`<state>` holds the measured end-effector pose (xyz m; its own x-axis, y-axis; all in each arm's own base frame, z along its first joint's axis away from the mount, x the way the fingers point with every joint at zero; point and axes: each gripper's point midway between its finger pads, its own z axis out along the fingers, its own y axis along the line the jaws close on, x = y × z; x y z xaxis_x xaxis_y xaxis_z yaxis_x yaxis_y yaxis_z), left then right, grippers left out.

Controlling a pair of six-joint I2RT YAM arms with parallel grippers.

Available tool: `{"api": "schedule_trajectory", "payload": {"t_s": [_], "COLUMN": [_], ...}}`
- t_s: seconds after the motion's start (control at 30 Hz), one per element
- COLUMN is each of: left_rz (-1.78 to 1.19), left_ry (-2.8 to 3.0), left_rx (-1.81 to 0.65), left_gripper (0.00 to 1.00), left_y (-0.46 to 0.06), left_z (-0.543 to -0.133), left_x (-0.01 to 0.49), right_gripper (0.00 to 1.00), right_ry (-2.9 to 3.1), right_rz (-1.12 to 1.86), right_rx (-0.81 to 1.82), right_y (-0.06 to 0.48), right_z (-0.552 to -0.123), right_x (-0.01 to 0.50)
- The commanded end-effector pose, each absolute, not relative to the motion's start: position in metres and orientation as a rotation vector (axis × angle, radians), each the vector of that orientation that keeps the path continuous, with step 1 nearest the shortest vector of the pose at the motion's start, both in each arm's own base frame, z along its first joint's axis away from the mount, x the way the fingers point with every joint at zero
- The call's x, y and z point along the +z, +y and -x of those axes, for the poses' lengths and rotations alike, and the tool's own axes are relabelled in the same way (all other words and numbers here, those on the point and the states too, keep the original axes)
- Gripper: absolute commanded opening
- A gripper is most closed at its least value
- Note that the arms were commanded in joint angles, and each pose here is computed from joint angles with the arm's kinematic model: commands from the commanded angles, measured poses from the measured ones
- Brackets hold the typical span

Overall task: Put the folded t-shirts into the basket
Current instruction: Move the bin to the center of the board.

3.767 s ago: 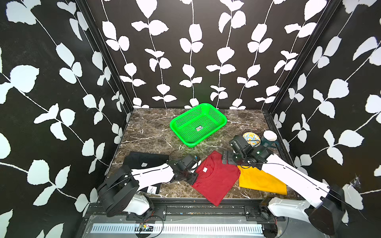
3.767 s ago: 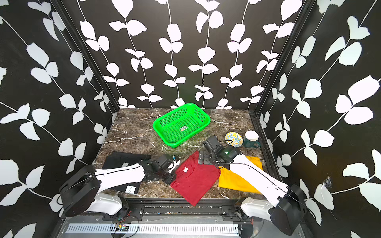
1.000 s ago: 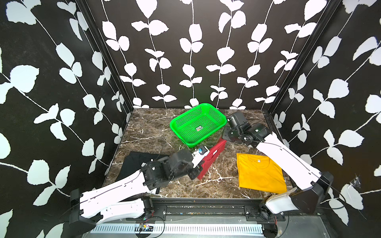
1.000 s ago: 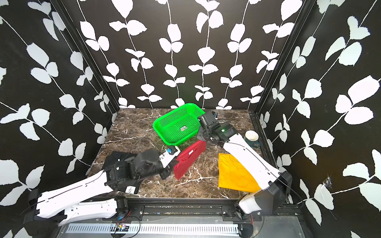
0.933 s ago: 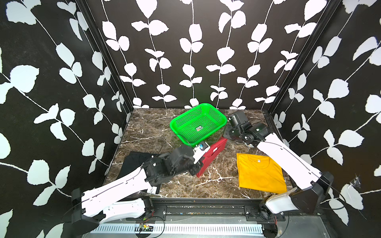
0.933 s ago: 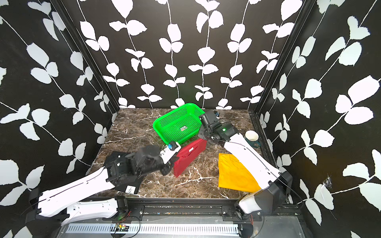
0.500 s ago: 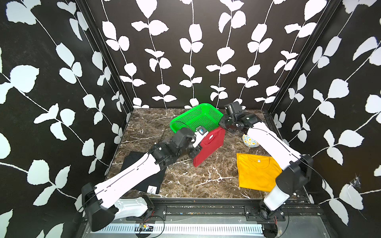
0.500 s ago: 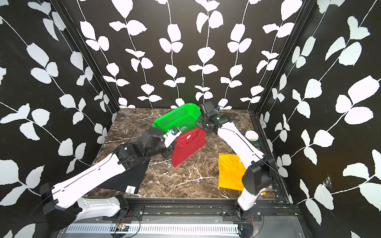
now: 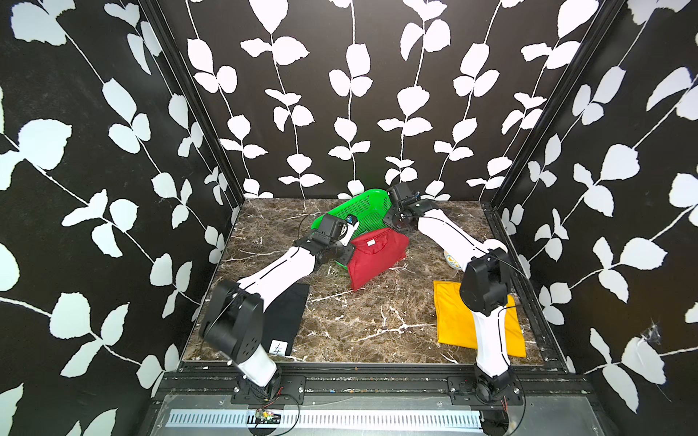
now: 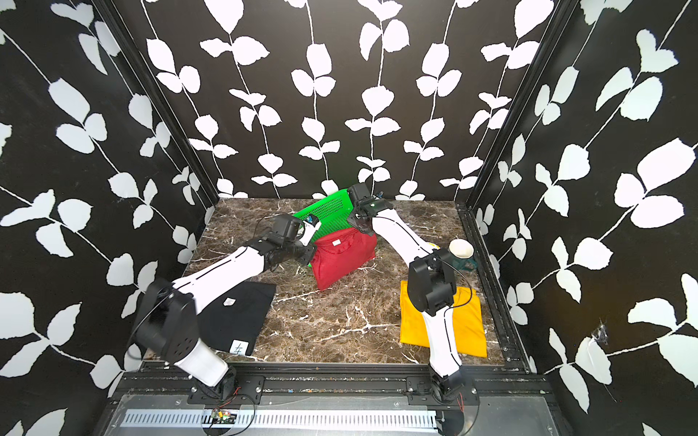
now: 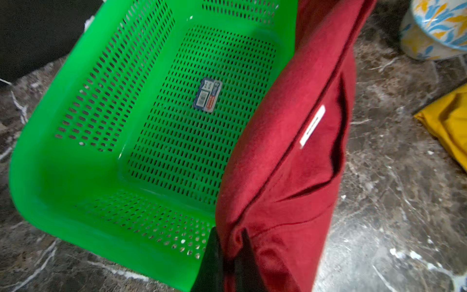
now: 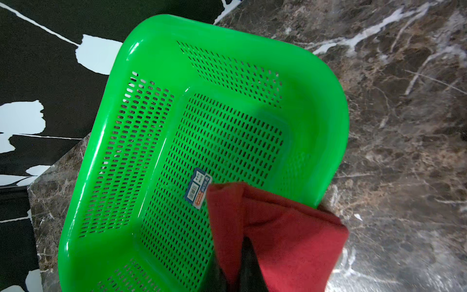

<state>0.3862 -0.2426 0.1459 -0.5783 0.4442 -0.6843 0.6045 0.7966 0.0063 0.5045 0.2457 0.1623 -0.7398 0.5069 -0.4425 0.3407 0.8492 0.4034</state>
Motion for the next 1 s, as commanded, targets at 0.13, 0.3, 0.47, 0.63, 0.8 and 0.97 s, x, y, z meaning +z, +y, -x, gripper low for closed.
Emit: {"api": "schedule_trajectory", "payload": {"t_s": [0.13, 0.3, 0.47, 0.63, 0.8, 0.97], "left_rz": [-0.761, -0.744, -0.753, -0.831, -0.841, -0.827], "left_ry": [2.376, 2.394, 2.425, 2.397, 2.401, 2.421], "left_rx": [-0.389, -0.517, -0.617, -0.628, -0.622, -0.672], "left_gripper": [0.00, 0.00, 0.00, 0.00, 0.00, 0.00], "left_y": [-0.253, -0.256, -0.259, -0.268, -0.270, -0.273], "left_z": [-0.380, -0.355, -0.327, -0.293, -0.267, -0.242], "left_x": [0.111, 0.097, 0.090, 0.092, 0.088, 0.079], "right_gripper": [0.00, 0.00, 0.00, 0.00, 0.00, 0.00], "right_ry": [2.560, 2.621, 2.656, 2.634, 2.623, 2.671], "right_rz": [-0.600, -0.611, -0.613, -0.615, -0.591, -0.536], "right_rx": [0.215, 0.189, 0.197, 0.207, 0.203, 0.195], "right_y": [0.227, 0.218, 0.210, 0.199, 0.191, 0.190], "right_z": [-0.500, -0.476, -0.451, -0.430, -0.418, -0.408], "right_x": [0.124, 0.099, 0.093, 0.101, 0.109, 0.101]}}
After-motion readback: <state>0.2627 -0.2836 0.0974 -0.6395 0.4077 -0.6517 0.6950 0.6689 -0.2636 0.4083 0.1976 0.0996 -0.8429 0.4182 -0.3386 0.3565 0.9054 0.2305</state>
